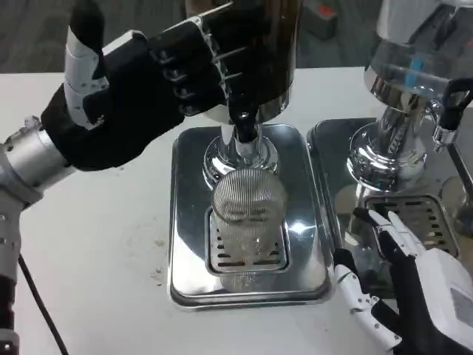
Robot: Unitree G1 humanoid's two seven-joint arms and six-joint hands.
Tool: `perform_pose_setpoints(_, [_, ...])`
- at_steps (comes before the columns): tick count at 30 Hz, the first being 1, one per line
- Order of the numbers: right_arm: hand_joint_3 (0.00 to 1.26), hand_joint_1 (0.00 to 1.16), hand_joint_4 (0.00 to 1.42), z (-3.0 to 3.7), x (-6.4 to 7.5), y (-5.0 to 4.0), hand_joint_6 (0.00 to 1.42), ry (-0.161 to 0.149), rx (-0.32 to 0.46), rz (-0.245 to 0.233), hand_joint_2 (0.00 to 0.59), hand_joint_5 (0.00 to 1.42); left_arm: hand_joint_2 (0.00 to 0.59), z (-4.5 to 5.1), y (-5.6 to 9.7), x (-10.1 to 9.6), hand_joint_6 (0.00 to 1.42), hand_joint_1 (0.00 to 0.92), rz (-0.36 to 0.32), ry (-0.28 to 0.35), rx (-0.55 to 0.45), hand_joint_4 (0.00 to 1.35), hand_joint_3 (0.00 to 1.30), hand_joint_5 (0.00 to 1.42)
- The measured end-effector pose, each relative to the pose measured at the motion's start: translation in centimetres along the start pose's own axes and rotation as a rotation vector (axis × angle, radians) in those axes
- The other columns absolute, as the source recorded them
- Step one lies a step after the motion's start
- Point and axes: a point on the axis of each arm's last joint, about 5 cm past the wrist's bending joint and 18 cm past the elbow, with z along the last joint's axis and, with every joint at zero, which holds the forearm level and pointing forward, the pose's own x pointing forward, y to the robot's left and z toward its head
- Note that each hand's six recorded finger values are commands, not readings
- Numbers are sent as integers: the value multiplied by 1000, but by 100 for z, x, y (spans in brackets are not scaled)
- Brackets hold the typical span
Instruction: Grasp the cup under the faucet to collect the drink, then remove the cup.
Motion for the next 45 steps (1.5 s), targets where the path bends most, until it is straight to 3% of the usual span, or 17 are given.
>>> perform_pose_setpoints(13, [197,202,95,-4,-1,-2,286,3,2,-1,399,118,59,-35,-12,18,85,0,32,25,93,7,120,36])
perform_pose_setpoints(25, [197,198,96,-5,2,-2,286,3,1,-1,394,122,59,-110,-16,18,85,0,34,59,94,0,115,33])
perform_pose_setpoints(45, [197,179,96,-6,1,-1,286,10,19,2,392,122,59,-120,-38,20,85,0,2,135,179,0,117,33])
